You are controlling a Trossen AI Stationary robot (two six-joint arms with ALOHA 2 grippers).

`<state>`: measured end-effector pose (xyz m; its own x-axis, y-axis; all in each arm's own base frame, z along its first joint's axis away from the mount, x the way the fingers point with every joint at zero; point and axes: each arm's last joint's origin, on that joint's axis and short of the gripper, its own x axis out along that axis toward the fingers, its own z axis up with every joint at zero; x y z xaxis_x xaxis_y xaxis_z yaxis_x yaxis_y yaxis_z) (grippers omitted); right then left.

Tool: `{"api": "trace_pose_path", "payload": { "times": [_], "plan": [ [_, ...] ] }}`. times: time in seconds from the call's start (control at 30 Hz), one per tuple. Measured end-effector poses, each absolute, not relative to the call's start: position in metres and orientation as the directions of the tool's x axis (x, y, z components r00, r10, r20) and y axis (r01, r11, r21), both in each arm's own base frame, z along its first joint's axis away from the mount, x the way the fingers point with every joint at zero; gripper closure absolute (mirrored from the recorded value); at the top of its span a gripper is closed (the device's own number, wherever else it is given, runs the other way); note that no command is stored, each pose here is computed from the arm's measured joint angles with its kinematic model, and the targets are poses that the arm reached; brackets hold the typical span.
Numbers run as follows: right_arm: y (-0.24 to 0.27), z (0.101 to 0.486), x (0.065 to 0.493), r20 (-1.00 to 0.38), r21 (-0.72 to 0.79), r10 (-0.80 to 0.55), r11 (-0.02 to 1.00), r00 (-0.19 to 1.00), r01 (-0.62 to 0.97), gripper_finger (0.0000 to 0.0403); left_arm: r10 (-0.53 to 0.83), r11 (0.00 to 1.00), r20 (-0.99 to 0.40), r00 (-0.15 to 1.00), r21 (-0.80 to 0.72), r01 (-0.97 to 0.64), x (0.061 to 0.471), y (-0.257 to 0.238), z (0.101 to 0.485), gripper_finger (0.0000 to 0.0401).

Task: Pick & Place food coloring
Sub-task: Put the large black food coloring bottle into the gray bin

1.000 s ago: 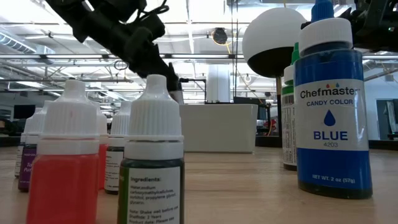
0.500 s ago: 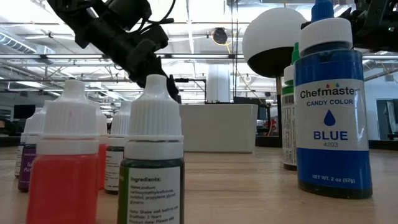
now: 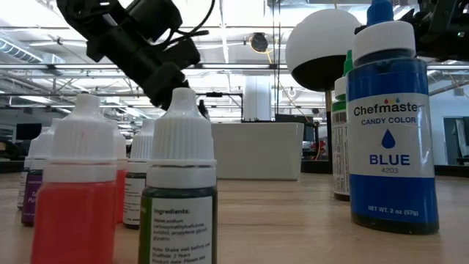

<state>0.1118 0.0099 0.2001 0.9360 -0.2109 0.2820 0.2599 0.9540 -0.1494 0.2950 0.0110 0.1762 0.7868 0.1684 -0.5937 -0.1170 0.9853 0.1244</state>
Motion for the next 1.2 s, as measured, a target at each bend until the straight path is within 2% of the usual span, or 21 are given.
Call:
{"api": "trace_pose_path", "payload": {
  "times": [1.2],
  "plan": [
    [0.01, 0.2, 0.112, 0.282, -0.171, -0.211, 0.949, 0.936, 0.265, 0.0403, 0.173, 0.984, -0.644, 0.746, 0.082, -0.158, 0.297, 0.014, 0.163, 0.0277]
  ]
}}
